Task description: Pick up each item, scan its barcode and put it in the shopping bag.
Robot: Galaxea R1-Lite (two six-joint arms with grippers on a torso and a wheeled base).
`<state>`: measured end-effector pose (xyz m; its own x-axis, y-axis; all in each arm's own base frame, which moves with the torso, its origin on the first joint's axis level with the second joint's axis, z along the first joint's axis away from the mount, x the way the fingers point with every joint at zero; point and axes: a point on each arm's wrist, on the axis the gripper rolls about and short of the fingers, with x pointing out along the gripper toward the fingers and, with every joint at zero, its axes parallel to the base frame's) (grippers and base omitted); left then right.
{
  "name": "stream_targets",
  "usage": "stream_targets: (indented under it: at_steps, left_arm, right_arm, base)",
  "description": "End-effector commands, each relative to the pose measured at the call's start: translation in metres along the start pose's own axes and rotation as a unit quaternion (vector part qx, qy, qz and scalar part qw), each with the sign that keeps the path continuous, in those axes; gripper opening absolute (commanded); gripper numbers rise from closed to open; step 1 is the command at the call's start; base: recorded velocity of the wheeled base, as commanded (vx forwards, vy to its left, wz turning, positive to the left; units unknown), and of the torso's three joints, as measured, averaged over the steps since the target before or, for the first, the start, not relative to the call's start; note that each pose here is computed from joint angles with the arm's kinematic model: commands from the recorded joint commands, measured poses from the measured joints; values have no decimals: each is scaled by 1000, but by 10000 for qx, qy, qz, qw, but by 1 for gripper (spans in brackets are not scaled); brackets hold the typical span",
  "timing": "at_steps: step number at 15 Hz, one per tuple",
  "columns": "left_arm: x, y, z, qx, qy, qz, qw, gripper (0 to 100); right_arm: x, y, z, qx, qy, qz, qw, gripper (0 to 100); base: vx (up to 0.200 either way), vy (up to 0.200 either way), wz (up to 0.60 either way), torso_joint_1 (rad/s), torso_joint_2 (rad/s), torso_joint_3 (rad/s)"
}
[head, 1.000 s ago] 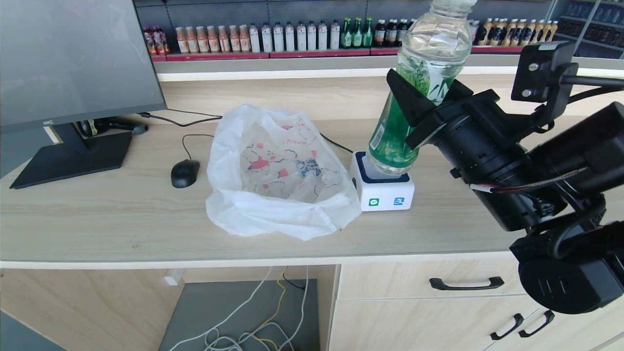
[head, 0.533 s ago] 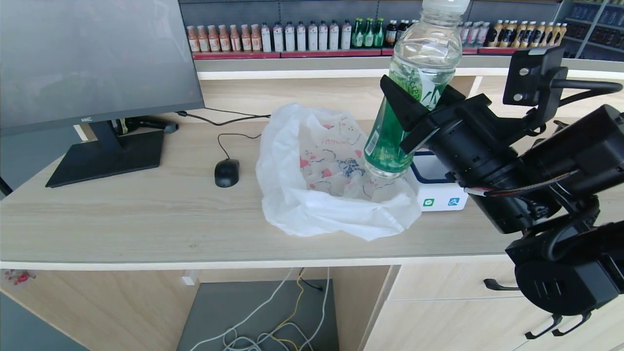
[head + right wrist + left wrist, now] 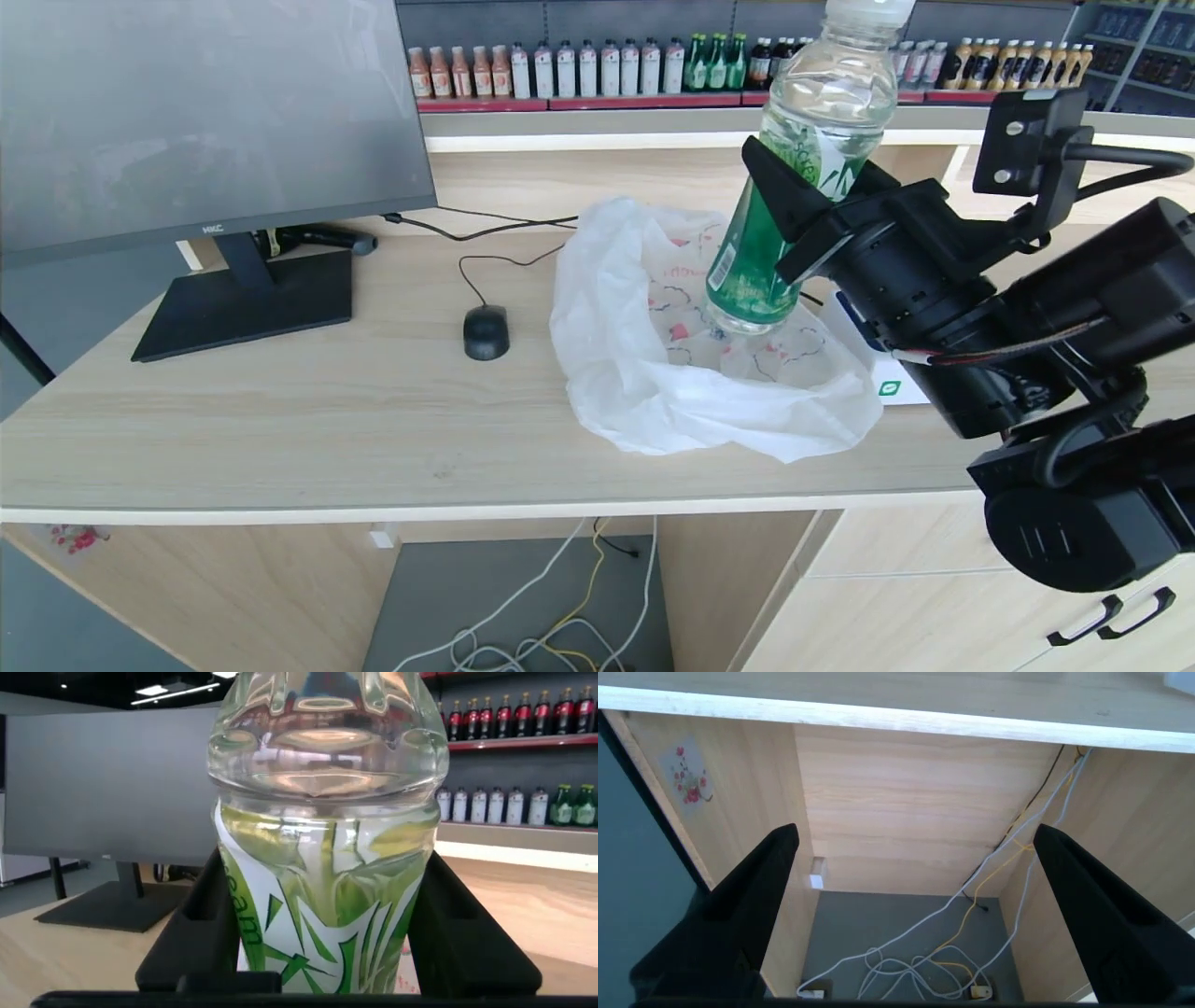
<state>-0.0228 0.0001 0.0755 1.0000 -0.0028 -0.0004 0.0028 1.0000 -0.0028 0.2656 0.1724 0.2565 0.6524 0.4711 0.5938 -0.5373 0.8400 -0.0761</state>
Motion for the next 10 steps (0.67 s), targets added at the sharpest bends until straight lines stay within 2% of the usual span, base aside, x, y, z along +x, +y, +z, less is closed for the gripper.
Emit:
stream_targets:
  at_steps: [1,4,8,10]
  left_arm:
    - [0,0,0,-2,-2,6,10000,100]
    - [0,0,0,-2,-2,6,10000,100]
    - [0,0,0,-2,-2,6,10000,100]
    - [0,0,0,-2,-2,6,10000,100]
  right_arm:
    - [1,-2,0,5,-7,-9,10000,0]
    - [11,-11,-3,66,-130,-103,9998,0]
    - [28,-11,-15,83,92,-96,9999,0]
    - [37,-11,-21,82,69,-97,9999,0]
  base:
    - [0,0,0,0,0,0]
    - [0,0,0,0,0,0]
    - [0,0,0,0,0,0]
    - [0,0,0,0,0,0]
